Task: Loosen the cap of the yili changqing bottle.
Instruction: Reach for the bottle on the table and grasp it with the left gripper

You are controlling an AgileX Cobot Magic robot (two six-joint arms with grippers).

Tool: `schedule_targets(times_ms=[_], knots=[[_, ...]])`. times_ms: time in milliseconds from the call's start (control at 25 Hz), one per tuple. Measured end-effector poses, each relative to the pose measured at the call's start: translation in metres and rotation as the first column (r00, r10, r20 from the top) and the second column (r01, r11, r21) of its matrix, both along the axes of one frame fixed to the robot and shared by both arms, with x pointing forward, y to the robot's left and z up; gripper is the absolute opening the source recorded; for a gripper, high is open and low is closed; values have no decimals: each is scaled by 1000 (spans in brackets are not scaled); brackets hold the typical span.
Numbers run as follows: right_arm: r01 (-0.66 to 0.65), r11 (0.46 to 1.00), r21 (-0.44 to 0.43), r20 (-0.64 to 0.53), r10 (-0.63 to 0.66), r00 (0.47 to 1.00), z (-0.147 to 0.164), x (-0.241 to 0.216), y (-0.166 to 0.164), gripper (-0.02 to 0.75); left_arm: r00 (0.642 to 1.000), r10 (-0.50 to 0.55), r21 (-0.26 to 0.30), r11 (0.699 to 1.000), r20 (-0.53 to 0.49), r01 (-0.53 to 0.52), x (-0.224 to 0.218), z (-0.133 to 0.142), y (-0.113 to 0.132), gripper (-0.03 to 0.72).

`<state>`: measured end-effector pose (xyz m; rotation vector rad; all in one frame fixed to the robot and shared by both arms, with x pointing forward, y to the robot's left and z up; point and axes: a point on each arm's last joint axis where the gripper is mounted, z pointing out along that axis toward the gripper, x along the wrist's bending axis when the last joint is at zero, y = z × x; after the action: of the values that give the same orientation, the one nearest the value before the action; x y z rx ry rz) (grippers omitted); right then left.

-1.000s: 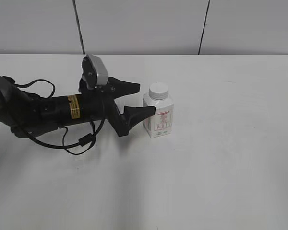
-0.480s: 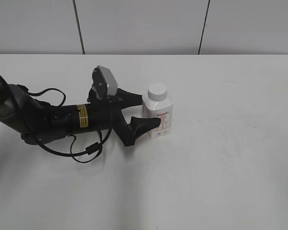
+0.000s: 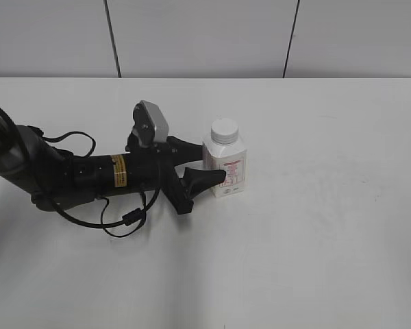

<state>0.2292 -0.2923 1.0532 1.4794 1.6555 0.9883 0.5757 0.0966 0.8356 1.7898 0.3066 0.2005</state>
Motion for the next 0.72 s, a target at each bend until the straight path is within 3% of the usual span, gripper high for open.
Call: schedule_targets(times_ms=[240, 720], knots=[[0, 1000, 0, 0, 0, 1000, 0, 0, 0, 592, 1000, -2, 2, 1000, 0, 2, 0, 0, 0, 358], [0, 1000, 0, 0, 0, 1000, 0, 0, 0, 592, 1000, -3, 2, 1000, -1, 3, 0, 0, 0, 351]])
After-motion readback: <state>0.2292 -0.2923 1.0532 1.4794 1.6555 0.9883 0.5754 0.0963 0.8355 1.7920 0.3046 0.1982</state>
